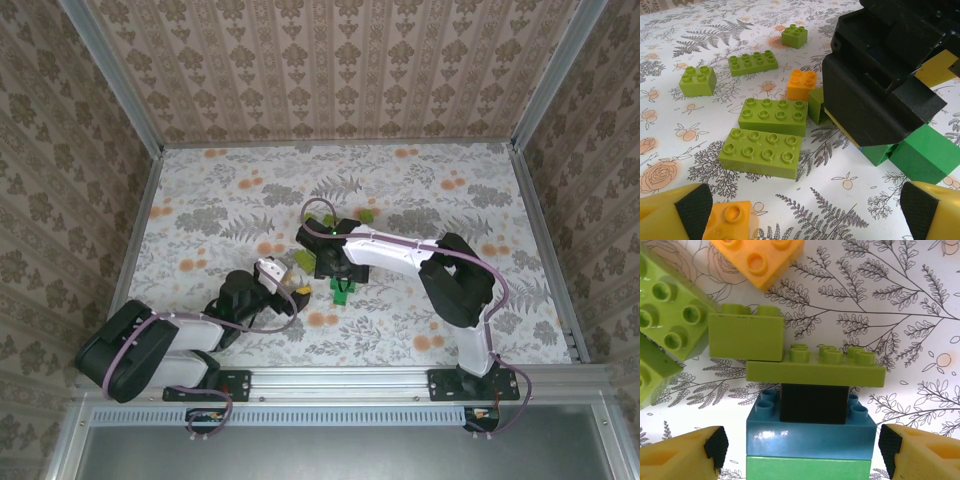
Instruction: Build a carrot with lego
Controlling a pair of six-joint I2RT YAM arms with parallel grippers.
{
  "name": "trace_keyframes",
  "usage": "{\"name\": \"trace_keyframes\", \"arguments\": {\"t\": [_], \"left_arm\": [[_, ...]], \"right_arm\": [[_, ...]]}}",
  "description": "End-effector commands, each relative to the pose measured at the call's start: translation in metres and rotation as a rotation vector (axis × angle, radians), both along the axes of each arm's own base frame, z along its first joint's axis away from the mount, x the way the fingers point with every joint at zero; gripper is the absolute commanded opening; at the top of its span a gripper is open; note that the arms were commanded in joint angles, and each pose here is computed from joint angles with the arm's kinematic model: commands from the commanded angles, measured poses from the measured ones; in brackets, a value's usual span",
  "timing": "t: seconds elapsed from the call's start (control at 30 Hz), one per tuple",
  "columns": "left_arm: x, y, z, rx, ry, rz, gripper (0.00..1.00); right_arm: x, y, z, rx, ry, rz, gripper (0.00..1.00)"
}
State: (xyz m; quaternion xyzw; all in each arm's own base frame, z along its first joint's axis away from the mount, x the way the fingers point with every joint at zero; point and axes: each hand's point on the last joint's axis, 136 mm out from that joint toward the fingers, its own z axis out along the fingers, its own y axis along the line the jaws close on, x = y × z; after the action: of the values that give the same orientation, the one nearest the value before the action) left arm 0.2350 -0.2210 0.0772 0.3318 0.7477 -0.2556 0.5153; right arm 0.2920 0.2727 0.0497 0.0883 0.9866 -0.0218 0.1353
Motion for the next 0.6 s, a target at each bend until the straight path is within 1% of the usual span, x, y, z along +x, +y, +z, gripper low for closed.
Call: {"name": "trace_keyframes", "arguments": {"t": [0.0, 0.33, 0.47, 0.57], "left_arm": [[0.004, -0.002, 0.007, -0.018, -0.021, -0.003, 1.00], [0.004, -0.003, 0.006, -0.018, -0.017, -0.007, 1.00], [0.004, -0.004, 0.004, -0.013, -0.011, -0.011, 1.00], [0.005, -0.004, 0.003, -0.012, -0.009, -0.011, 1.00]], "right_arm": [[-0.002, -0.012, 0.015, -0.045, -0.027, -0.031, 0.82], [-0.003, -0.006, -0.012, -0.048, 0.021, -0.031, 0.82], [-0.002, -0.001, -0.023, -0.022, 0.029, -0.033, 0.81], [-0.002, 0.001, -0.027, -0.018, 0.031, -0.031, 0.78]]}}
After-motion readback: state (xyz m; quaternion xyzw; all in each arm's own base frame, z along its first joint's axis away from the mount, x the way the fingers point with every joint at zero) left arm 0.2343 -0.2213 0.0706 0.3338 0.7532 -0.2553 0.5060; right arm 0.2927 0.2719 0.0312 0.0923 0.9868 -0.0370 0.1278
